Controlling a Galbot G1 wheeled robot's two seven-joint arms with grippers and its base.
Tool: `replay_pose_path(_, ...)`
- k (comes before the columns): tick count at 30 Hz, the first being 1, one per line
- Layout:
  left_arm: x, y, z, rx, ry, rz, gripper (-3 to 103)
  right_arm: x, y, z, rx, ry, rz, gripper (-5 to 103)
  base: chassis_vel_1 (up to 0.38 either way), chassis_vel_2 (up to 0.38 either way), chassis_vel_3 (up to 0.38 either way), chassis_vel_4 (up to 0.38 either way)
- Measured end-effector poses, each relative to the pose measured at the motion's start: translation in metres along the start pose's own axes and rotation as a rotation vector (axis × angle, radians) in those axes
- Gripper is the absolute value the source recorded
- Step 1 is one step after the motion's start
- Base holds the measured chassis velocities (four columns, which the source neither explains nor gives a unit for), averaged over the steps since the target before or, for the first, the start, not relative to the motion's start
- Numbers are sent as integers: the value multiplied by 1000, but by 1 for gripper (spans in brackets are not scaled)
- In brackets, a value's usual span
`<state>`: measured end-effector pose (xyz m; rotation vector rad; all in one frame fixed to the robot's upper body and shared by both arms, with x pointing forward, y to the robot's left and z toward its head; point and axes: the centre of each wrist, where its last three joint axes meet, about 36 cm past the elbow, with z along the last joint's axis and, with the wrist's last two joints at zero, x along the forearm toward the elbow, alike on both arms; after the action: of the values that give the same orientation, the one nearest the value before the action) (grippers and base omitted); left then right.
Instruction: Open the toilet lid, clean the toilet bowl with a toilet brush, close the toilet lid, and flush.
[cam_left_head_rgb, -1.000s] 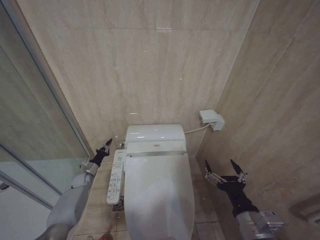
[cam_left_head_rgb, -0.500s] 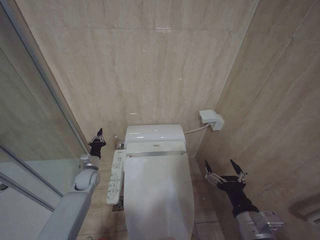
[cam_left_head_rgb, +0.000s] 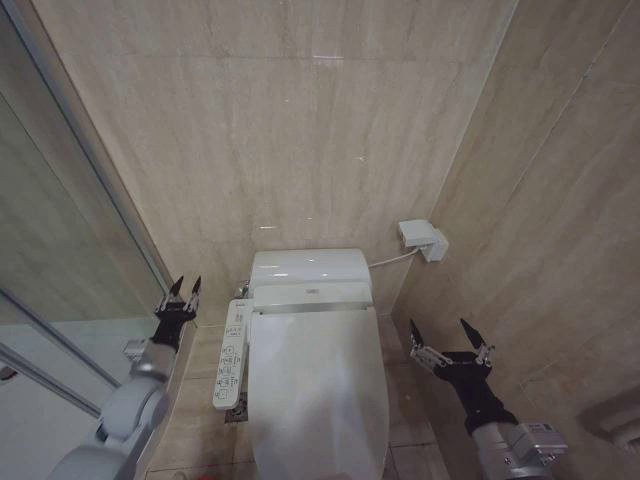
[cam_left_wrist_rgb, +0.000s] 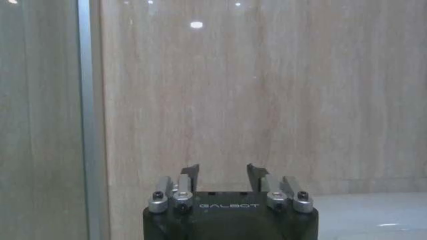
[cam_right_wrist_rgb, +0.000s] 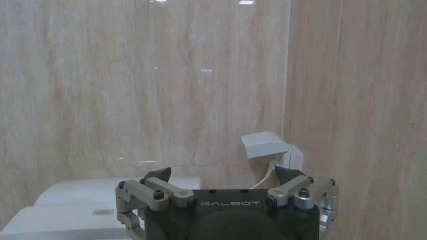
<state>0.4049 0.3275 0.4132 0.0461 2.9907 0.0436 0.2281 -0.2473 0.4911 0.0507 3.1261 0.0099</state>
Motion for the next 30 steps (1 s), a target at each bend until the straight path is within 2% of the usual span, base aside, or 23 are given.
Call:
replay_pose_path(6,23,-3,-15,15,-17,-14,47,0,0,0,0,0,0,100,0,0,0,0)
replay_pose_path(7,32,-4,-19,19,-25,-28,74,0,0,0,0,0,0,100,0,0,0,0)
replay_pose_path(13,56,-17,-28,79,-26,-84,74,0,0,0,0,0,0,100,0,0,0,0)
replay_pose_path(14,61,-21,-28,88,-24,-91,98,0,0,0,0,0,0,100,0,0,0,0)
replay_pose_path(21,92,-34,-28,100,-2,-132,98,0,0,0,0,0,0,100,0,0,0,0)
replay_pose_path(24,123,-33,-36,69,13,-152,100,0,0,0,0,0,0,100,0,0,0,0)
replay_pose_path(30,142,-23,-62,22,21,-115,100,0,0,0,0,0,0,100,0,0,0,0)
